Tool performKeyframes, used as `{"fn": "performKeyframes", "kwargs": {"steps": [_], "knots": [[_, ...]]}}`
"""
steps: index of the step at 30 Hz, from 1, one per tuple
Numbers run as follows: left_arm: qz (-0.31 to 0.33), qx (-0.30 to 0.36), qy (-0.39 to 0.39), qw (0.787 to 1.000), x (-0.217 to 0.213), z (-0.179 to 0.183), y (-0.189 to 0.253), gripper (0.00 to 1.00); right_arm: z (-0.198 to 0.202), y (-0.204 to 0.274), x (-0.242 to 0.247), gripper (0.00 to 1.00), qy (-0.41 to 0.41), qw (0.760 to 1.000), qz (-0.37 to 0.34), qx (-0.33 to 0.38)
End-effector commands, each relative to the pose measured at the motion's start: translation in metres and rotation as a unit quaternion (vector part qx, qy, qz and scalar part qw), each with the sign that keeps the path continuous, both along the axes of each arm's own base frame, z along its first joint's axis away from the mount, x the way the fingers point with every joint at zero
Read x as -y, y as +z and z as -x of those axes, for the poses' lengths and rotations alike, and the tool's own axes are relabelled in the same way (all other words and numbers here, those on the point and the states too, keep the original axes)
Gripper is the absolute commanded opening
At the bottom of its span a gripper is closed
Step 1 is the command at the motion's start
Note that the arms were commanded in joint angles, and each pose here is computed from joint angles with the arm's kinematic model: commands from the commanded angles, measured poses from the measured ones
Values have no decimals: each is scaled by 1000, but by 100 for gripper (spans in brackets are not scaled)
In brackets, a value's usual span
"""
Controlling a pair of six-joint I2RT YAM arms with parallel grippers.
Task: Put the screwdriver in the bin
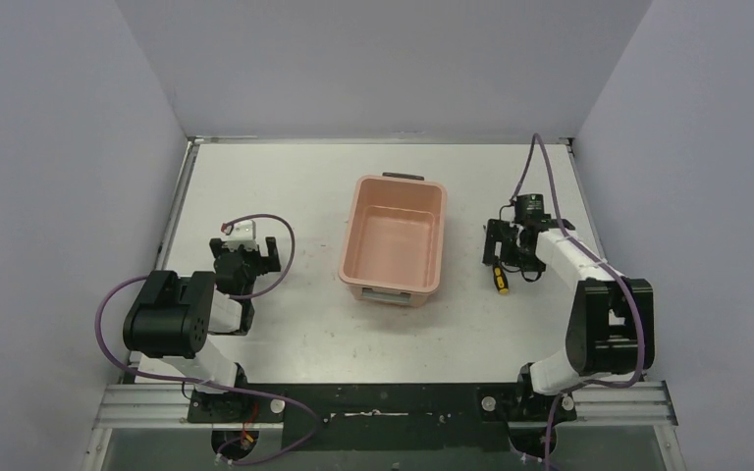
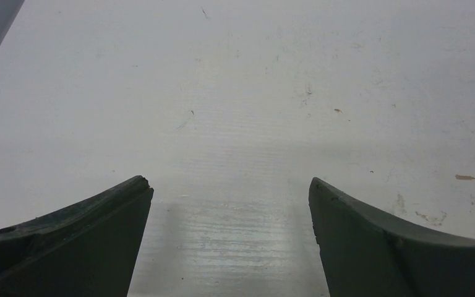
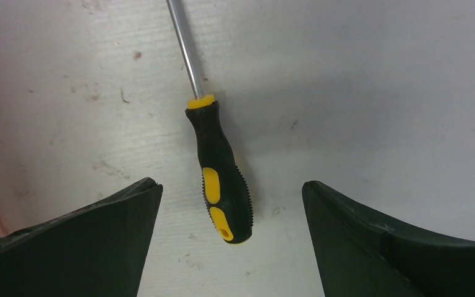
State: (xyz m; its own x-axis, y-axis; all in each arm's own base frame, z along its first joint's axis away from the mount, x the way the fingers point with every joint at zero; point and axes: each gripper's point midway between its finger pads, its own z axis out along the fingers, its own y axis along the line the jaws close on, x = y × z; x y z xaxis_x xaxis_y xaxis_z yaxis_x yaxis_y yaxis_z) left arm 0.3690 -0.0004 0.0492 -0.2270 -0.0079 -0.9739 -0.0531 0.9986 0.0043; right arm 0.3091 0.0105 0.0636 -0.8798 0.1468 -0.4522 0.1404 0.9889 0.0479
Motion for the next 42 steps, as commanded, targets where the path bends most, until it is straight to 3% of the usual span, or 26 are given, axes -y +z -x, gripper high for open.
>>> {"fn": "performKeyframes", "kwargs": {"steps": [1,5,7,8,13,24,27,32,37,42], "knots": [[3,44,-4,999,2,-12,24,97,2,-32,-1,84,12,999,19,-34],[2,44,-4,999,2,-12,24,97,-3,-50,-4,77,17,997,44,-60],[3,44,-4,999,2,-12,24,97,-3,-58,-5,68,19,995,59,-73],[2,44,-4,999,2,-12,24,97,-2,-61,-5,61,19,995,63,-80],[2,44,-4,999,2,-12,24,97,-5,-49,-5,0,19,995,71,-71],[3,44,-4,999,2,-12,24,97,-35,142,-17,0,-2,995,48,90],[3,44,-3,999,2,-12,24,97,-36,188,-49,0,12,990,30,136],[3,45,-4,999,2,-12,25,97,-30,235,-149,0,77,974,-25,209],[3,44,-3,999,2,-12,24,97,-11,201,-237,0,154,968,-59,192],[3,45,-4,999,2,-12,24,97,-8,122,-263,0,183,974,-53,124]]}}
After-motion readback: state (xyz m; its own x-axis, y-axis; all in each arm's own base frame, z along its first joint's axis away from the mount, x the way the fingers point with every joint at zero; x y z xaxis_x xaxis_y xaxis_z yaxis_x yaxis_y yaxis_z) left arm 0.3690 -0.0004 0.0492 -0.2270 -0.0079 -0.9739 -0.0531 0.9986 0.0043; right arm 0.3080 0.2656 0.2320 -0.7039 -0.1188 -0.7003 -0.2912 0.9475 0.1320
